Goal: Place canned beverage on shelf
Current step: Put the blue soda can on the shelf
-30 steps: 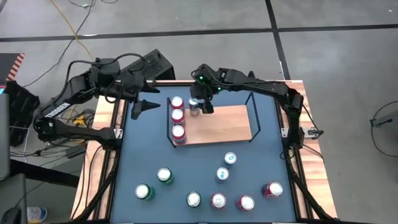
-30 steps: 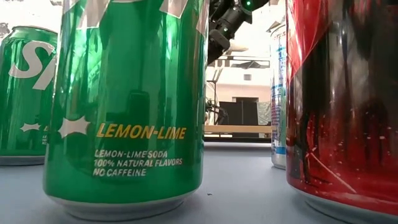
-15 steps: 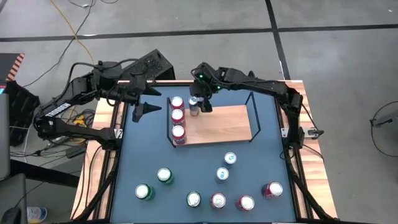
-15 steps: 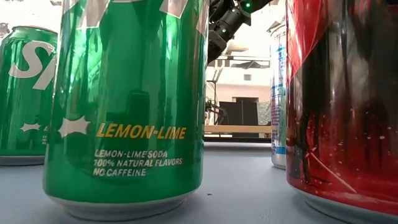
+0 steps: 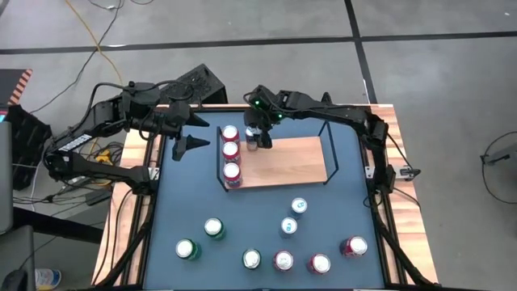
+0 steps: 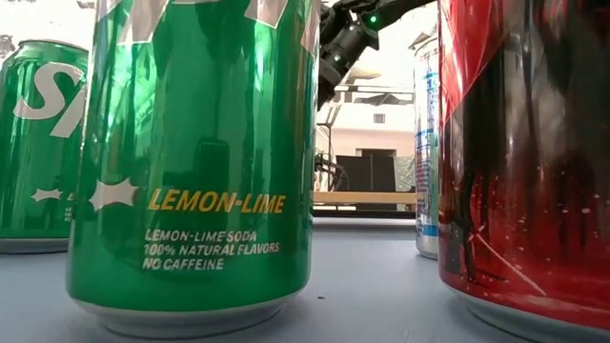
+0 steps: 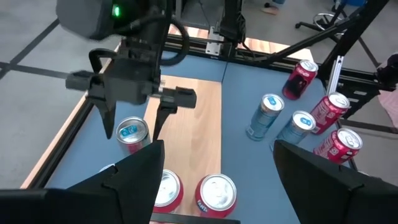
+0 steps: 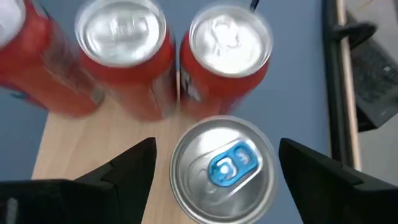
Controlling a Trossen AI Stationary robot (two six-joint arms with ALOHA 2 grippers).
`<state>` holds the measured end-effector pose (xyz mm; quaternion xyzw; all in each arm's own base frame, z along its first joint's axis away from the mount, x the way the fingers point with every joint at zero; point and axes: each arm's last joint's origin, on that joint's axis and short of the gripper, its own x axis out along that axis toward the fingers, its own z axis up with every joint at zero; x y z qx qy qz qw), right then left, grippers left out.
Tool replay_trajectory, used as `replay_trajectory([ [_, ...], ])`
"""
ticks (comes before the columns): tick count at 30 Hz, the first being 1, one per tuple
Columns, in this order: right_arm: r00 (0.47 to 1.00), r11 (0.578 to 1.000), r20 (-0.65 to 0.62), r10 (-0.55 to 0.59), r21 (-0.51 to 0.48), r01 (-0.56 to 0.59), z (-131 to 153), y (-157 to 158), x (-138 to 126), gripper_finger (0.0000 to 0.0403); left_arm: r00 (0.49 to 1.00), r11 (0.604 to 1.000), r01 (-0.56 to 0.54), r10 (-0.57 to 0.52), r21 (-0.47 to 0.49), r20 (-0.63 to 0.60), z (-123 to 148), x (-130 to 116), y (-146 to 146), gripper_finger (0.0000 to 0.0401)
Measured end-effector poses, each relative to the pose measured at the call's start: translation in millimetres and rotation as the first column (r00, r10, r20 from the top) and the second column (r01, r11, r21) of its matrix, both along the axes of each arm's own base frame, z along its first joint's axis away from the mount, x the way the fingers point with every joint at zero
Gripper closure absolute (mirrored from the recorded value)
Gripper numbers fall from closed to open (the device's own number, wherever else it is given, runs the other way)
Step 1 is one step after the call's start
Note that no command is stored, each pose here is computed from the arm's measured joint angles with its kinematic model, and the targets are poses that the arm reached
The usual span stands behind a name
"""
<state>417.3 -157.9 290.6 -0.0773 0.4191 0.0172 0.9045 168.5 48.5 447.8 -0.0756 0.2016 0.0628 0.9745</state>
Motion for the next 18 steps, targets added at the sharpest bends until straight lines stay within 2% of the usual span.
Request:
replay_trajectory([
  [10, 0.998, 0.997, -0.008, -0.058, 0.054, 0.058, 0.3, 2.5, -0.4, 0.0093, 1.0, 1.0, -0.001, 0.001, -0.002, 0.0, 0.0, 0.0, 0.1, 0.0115],
  [15, 0.994, 0.995, -0.032, -0.101, 0.001, 0.101, -0.5, 8.3, 1.6, 0.0105, 1.0, 1.0, -0.006, 0.006, -0.013, 0.002, 0.0, 0.0, 0.1, 0.0115],
  [18, 0.991, 0.992, -0.037, -0.127, 0.002, 0.127, -0.7, 10.5, 2.2, 0.0112, 1.0, 1.0, -0.006, 0.006, -0.013, 0.002, 0.1, 0.0, 0.1, 0.0115],
])
